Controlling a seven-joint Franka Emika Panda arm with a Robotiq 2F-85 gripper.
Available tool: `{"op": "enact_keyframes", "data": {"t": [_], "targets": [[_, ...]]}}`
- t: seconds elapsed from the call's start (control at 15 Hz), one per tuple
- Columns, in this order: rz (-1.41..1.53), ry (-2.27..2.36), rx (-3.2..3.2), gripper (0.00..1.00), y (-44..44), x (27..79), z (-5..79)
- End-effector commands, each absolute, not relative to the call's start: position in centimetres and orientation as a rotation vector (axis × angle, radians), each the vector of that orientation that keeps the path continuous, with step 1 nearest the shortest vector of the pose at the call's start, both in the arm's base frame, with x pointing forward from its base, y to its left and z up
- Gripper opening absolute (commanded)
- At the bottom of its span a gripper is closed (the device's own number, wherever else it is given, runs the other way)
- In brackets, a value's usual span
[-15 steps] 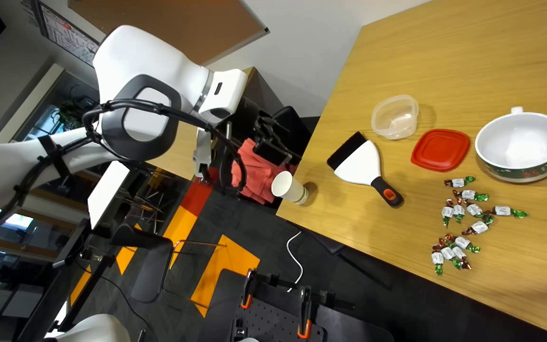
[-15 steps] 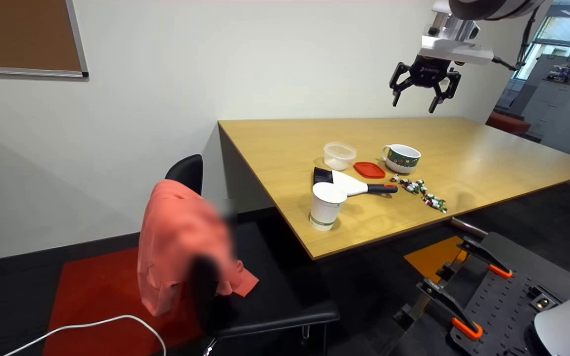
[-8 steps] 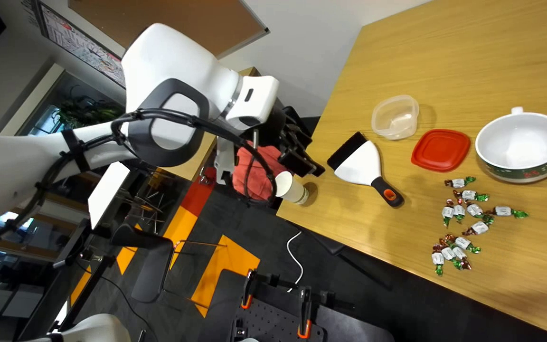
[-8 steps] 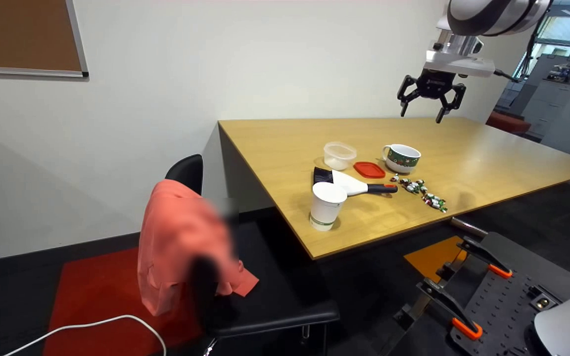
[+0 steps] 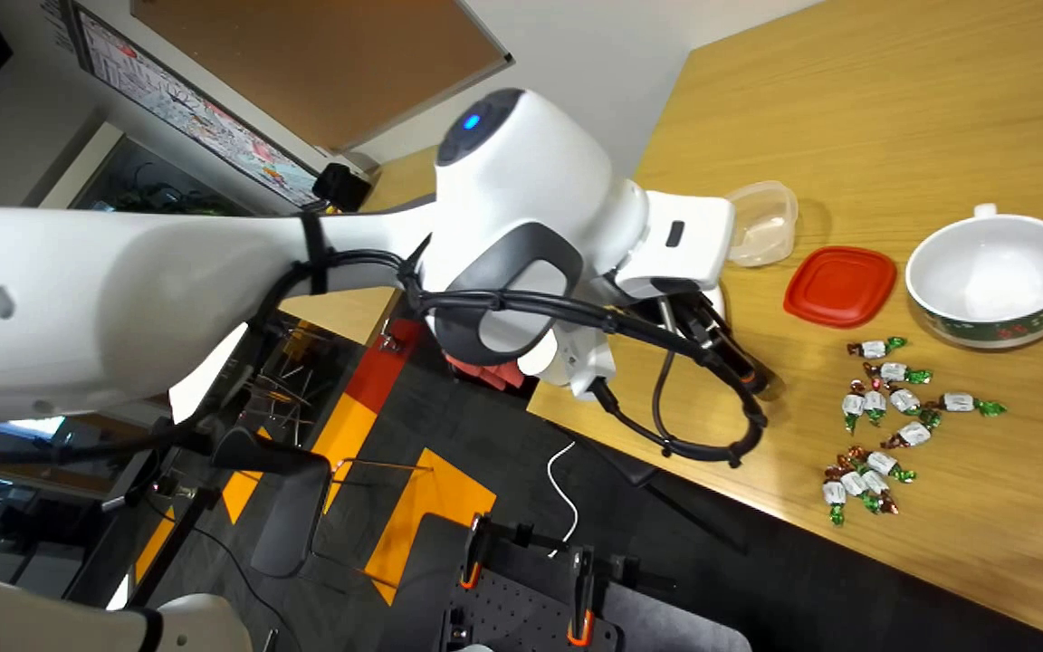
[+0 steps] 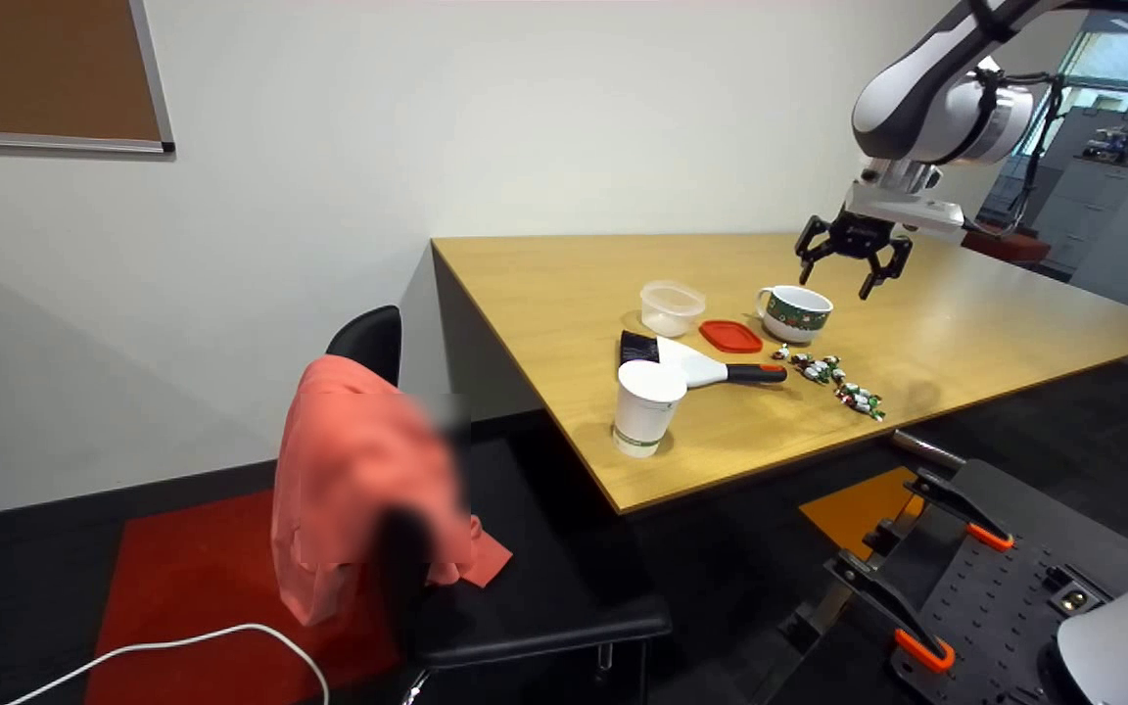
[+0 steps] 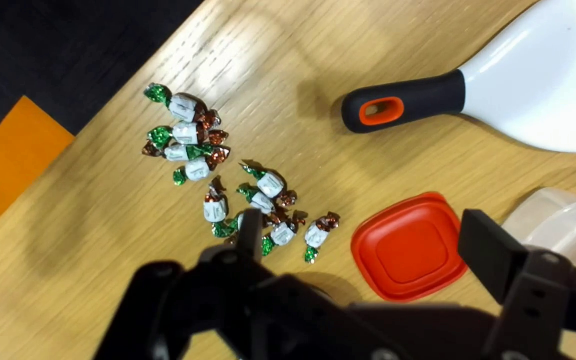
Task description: Put one of the sweets in the colourless bowl
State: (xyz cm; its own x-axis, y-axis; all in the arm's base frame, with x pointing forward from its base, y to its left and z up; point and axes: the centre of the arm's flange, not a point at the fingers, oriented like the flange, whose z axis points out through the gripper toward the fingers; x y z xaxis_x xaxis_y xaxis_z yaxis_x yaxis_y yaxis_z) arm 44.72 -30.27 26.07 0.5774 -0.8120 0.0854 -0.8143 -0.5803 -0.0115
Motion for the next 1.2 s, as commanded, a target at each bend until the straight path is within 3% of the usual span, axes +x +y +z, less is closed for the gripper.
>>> {"op": "enact_keyframes", "data": {"t": [0.0,0.2,0.27,0.53,1.13], "targets": [[0.074,-1.523,2.733,1.0,-33.7,47.1,20.2],[-0.024,-1.663,2.603,1.0,-35.1,47.8,16.0],[-0.009,-1.588,2.675,1.0,-33.5,45.6,18.0],[-0.034,-1.59,2.661,1.0,-33.7,45.8,16.6],[0.201,-1.718,2.529,1.0,-32.8,44.1,15.4]]}}
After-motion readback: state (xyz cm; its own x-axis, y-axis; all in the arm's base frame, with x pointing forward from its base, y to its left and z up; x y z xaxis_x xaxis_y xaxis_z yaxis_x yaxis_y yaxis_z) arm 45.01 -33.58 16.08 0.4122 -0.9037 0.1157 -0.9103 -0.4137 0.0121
